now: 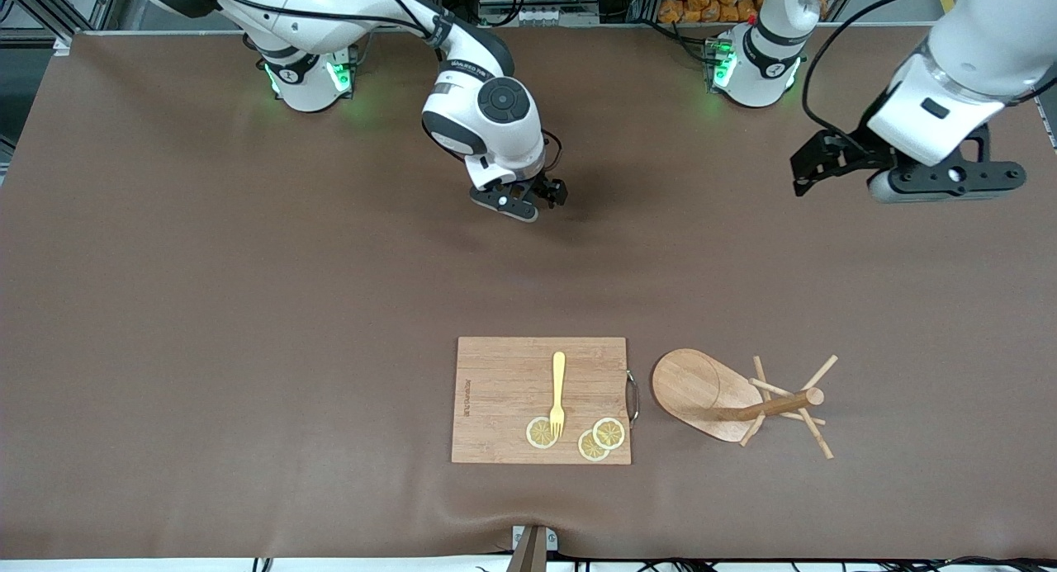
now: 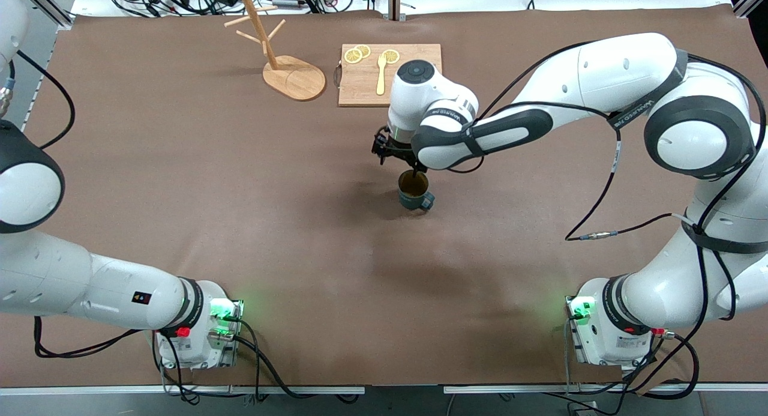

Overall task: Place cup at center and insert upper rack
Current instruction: 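Lower the mug and open the right gripper while the left gripper approaches, then withdraw the right gripper while the left gripper moves above the mug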

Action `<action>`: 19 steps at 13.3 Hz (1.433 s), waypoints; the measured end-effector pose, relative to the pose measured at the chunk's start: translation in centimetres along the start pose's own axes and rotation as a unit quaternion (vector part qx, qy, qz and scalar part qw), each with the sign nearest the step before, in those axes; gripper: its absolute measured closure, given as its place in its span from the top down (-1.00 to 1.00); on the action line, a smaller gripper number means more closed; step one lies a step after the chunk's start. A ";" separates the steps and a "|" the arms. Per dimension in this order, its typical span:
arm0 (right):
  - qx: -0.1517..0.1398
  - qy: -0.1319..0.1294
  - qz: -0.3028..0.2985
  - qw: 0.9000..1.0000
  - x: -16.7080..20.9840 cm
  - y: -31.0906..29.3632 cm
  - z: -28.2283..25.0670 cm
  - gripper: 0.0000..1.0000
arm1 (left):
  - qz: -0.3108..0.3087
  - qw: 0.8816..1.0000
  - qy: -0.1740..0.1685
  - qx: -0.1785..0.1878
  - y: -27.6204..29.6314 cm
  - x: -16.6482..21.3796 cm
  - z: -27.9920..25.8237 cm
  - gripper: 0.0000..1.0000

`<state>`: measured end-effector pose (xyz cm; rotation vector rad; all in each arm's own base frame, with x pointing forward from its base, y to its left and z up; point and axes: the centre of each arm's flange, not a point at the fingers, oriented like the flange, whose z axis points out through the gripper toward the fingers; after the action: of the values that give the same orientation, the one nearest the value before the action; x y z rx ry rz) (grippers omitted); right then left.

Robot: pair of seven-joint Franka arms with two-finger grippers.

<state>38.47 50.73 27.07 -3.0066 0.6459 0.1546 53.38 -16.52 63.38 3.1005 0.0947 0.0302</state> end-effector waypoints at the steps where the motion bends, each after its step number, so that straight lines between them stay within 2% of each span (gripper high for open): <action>1: 0.000 0.005 0.004 1.000 0.6 0.0 -0.7 1.00 | -0.008 1.000 -0.001 0.000 1.3 -0.5 0.0 1.00; 4: 0.002 0.023 0.008 1.000 2.3 0.4 -3.5 1.00 | -0.033 0.999 -0.002 -0.001 5.4 -2.4 0.2 1.00; 7: -0.003 0.028 0.000 1.000 4.4 1.7 -7.3 1.00 | -0.062 0.998 -0.003 -0.003 9.0 -4.3 0.3 1.00; 10: -0.013 0.037 -0.012 0.999 8.4 4.5 -12.1 1.00 | -0.092 0.996 0.003 -0.008 14.3 -6.6 1.4 1.00; 13: -0.010 0.039 -0.027 0.999 12.5 7.7 -17.1 1.00 | -0.109 0.994 0.012 0.011 20.4 -9.7 4.0 1.00; 15: -0.013 0.039 -0.042 0.998 14.6 10.2 -20.3 1.00 | -0.137 0.990 0.021 0.013 24.9 -12.2 5.9 1.00; 19: -0.047 0.071 -0.070 0.994 19.0 15.3 -27.0 1.00 | -0.201 0.977 0.055 0.033 35.7 -19.8 11.7 1.00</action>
<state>51.69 26.82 51.20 -3.1621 0.4463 -0.0378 36.01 -53.85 52.77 3.0771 0.7358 0.1872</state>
